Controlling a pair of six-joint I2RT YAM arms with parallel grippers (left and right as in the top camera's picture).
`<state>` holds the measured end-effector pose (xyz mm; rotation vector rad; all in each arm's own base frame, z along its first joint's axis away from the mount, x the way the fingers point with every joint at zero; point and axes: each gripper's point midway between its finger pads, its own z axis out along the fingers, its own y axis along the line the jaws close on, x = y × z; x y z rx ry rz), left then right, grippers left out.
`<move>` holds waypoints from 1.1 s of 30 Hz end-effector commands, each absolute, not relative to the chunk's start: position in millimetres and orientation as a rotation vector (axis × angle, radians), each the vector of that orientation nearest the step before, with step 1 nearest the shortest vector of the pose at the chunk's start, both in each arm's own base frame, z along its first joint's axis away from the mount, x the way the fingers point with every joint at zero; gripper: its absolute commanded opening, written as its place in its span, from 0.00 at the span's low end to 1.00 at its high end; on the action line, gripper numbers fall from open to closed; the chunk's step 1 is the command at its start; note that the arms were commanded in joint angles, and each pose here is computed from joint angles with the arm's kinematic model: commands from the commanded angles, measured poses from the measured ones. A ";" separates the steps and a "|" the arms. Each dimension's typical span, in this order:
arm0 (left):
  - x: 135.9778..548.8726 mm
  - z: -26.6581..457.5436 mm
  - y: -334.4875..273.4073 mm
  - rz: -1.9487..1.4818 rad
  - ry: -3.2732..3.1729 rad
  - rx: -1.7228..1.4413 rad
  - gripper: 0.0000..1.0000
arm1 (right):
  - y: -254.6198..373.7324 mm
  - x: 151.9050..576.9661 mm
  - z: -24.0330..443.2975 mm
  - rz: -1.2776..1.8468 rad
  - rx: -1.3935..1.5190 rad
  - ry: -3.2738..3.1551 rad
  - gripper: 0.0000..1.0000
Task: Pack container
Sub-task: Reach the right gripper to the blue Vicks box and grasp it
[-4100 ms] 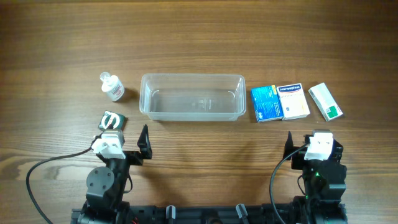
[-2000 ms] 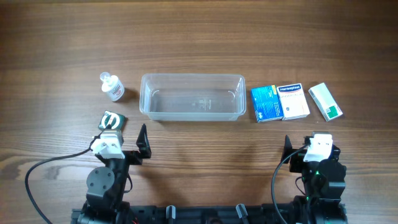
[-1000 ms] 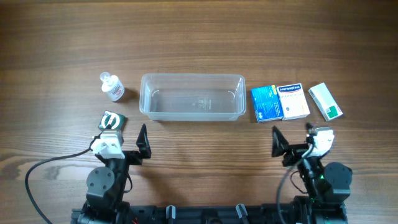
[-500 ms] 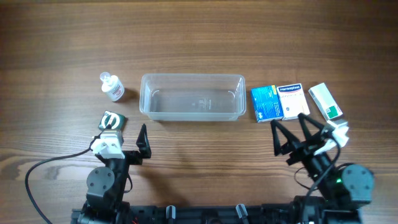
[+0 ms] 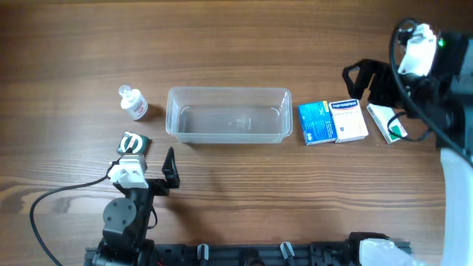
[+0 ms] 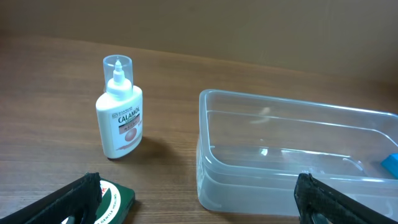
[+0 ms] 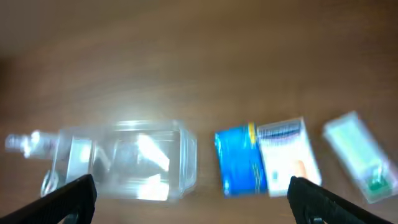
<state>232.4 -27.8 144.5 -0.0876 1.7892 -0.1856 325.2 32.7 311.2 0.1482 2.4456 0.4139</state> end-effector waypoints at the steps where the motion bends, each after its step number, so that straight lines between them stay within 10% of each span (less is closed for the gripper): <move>1: 232.5 143.6 -26.8 -0.177 1.790 -0.094 1.00 | 42.4 347.7 286.9 0.506 0.134 2.543 1.00; 33: 232.5 143.6 -26.8 -0.177 1.790 -0.094 1.00 | 44.6 329.9 20.1 -0.046 0.152 3.170 1.00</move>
